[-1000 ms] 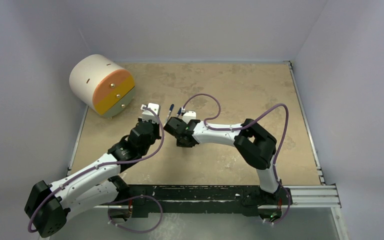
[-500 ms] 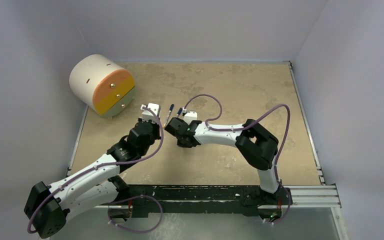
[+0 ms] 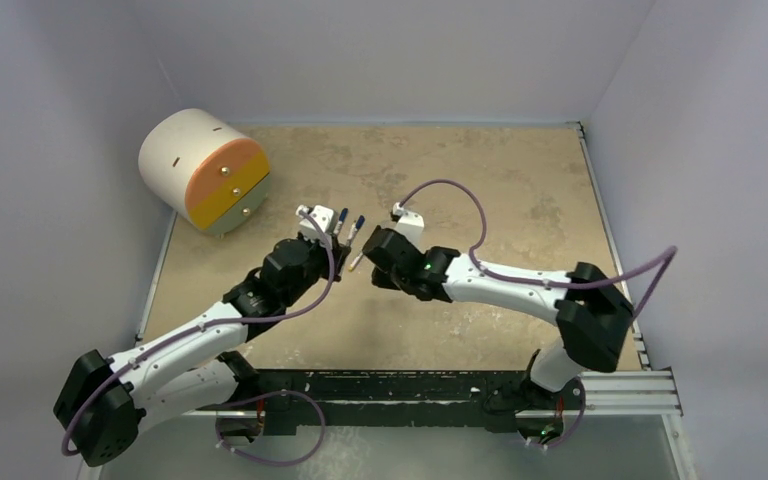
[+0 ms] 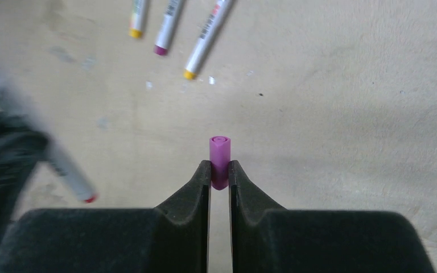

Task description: Insert the pens into the pen caps

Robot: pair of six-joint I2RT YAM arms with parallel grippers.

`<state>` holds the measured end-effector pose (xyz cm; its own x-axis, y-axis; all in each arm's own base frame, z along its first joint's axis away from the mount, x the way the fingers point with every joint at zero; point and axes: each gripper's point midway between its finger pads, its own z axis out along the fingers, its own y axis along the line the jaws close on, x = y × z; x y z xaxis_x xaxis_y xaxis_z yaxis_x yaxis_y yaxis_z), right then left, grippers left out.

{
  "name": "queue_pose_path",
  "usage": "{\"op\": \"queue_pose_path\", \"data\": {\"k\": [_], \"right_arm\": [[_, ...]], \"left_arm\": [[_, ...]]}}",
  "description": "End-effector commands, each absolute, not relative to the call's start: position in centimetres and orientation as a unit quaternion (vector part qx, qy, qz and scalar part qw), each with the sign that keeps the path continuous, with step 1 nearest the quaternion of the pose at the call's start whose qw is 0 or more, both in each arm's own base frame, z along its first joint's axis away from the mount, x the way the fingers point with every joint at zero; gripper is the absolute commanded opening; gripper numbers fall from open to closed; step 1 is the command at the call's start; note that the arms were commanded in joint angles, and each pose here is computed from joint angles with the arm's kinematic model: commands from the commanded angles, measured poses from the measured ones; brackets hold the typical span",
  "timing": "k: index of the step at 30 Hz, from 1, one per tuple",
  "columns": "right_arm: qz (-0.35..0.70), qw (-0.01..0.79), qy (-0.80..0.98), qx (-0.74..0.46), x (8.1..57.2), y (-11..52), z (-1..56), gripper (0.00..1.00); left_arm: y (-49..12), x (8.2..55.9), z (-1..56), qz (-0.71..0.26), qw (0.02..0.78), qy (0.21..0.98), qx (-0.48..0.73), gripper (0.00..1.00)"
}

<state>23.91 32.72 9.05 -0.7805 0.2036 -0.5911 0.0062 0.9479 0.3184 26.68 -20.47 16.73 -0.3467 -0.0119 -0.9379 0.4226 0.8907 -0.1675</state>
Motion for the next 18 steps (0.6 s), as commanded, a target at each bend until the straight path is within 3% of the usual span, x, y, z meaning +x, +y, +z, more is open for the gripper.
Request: {"op": "queue_pose_path", "data": {"k": [1, 18], "right_arm": [[0.205, 0.379, 0.899, 0.079, 25.7, 32.0, 13.8, 0.00], [0.330, 0.545, 0.764, 0.102, 27.8, 24.7, 28.0, 0.00]], "left_arm": [[-24.8, 26.1, 21.0, -0.321, 0.578, 0.737, 0.142, 0.00], [-30.2, 22.6, 24.5, -0.515, 0.550, 0.638, 0.161, 0.00]]}}
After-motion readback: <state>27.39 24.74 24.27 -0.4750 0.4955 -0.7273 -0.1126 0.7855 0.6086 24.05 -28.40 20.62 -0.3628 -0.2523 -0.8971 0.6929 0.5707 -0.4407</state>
